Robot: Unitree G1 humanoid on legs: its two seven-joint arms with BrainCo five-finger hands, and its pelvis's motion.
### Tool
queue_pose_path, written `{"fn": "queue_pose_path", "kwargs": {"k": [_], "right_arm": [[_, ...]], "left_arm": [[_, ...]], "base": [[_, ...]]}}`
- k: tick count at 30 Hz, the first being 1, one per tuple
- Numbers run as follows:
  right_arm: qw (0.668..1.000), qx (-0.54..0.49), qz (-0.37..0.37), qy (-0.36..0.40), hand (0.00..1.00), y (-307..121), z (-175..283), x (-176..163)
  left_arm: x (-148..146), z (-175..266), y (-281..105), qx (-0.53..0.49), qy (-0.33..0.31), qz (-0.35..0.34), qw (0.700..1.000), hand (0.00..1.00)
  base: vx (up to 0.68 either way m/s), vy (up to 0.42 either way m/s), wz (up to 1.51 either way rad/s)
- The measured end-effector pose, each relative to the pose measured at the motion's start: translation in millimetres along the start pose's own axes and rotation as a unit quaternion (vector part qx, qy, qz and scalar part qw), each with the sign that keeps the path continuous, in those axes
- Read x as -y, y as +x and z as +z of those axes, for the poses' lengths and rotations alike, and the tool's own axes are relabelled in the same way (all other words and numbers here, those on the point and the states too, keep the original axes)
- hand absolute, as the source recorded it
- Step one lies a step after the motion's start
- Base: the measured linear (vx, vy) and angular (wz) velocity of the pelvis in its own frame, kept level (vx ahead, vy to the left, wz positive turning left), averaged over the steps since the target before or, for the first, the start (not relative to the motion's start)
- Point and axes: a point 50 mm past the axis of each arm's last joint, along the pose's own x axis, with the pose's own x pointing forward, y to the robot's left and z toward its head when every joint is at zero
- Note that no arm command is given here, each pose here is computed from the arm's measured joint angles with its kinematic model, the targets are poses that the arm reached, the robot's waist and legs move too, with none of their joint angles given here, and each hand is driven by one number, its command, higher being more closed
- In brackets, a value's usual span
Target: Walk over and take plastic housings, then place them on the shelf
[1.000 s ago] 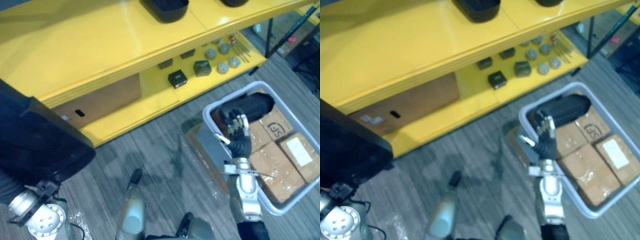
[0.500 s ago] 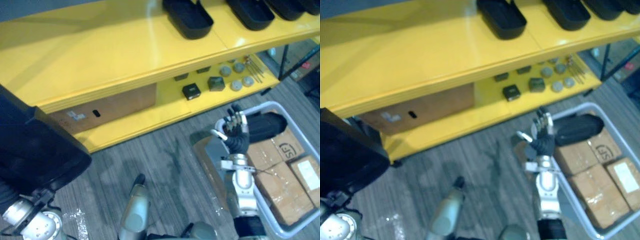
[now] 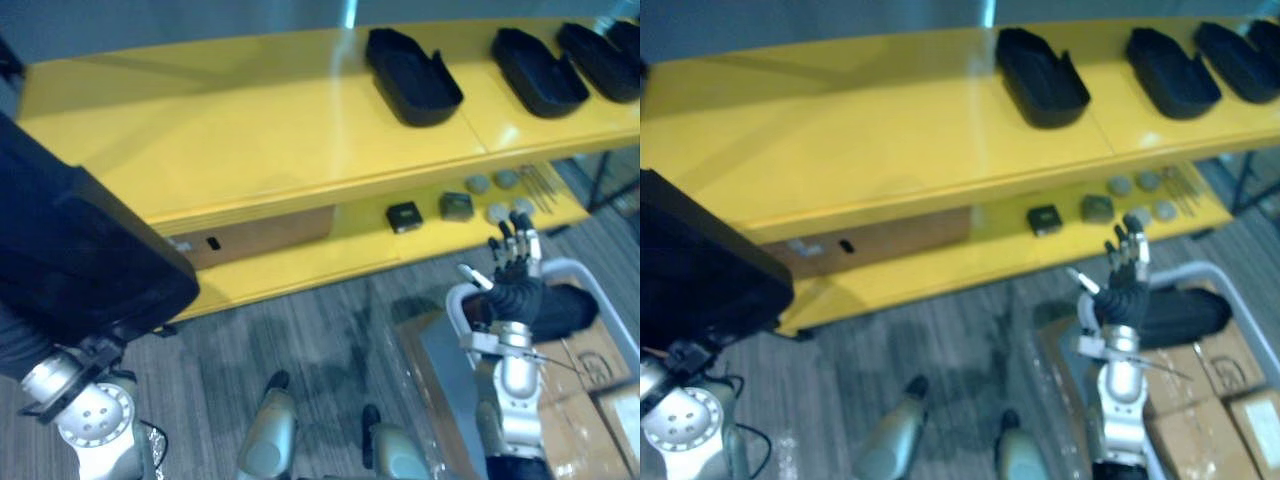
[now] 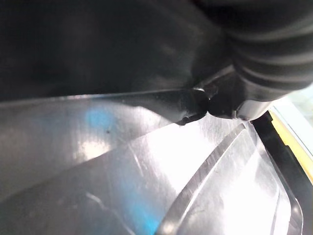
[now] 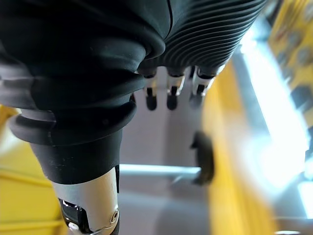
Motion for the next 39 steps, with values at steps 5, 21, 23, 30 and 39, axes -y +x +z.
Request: {"fn": "queue_pose_path", "kwargs": {"k": [5,21,23,30,39], "right_arm": [[0.999,0.04,-0.025,-0.021,0.0,13,15,11],[0.996,0.002,-0.073,-0.051,0.0,-4,10,38],[0.996,-0.005,-0.073,-0.055,0.0,-5,8,39],[0.997,-0.069,-0.02,-0.029,0.0,-28,-3,40],[0.94,-0.26,0.219,-0.036,0.0,-86,-54,-11]], "left_arm": [[4,2,-7,-0.013,-0.019,-0.009,1.0,1.0],[101,-22,-3,-0.036,-0.023,-0.272,0.961,1.0],[119,-29,4,-0.044,-0.007,-0.306,0.951,1.0],[160,-41,66,-0.062,0.098,-0.314,0.942,1.0],[160,-44,167,-0.112,0.192,-0.194,0.955,1.0]], "base": [[0.16,-0.261,0.93],[-0.01,0.035,0.0],[-0.11,0.127,-0.33],[-0.02,0.086,-0.35],[0.03,-0.009,-0.23]]}}
